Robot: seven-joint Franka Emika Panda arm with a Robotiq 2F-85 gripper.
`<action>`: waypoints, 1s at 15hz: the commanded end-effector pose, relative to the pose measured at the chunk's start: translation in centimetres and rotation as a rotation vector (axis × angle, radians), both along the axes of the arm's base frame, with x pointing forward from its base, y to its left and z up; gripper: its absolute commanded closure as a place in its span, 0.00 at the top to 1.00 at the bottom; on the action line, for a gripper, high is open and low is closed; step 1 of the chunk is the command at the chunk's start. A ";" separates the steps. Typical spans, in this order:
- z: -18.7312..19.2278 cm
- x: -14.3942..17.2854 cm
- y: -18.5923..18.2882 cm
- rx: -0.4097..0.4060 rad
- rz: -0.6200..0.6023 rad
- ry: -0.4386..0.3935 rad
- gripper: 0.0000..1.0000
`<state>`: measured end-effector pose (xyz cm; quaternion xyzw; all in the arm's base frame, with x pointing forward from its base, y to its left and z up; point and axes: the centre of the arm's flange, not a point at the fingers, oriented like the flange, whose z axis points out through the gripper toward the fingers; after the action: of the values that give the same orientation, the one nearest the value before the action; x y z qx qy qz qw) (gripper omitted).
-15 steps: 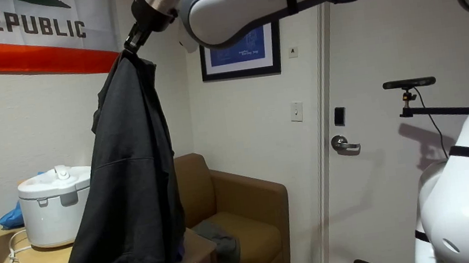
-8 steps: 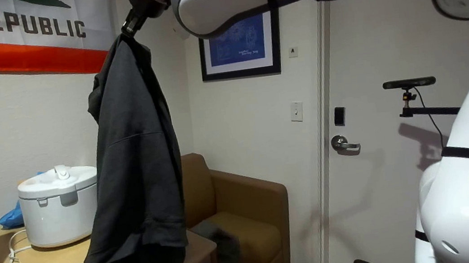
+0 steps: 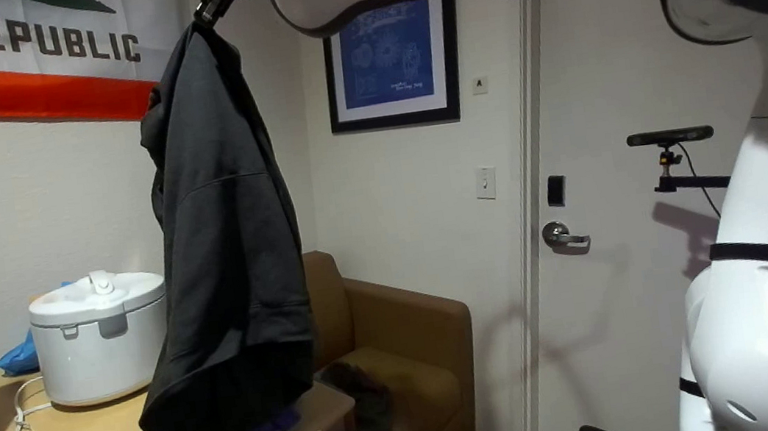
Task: Remove the clothing from the backrest of the chair and place them on the table
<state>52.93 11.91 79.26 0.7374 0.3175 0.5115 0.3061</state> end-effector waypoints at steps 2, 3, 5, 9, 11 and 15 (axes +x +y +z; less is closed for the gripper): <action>0.4 0.3 0.1 -0.005 0.006 -0.007 0.04; 0.4 0.3 0.2 -0.005 0.009 -0.008 0.04; 0.4 0.4 0.3 -0.005 0.010 -0.007 0.04; 0.5 1.0 0.4 0.000 0.007 -0.014 0.01; 1.1 1.9 0.1 -0.004 0.001 -0.033 0.01; 3.3 3.1 -0.3 -0.019 -0.003 -0.069 0.01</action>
<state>54.94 11.67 79.32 0.7370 0.3172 0.5129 0.3051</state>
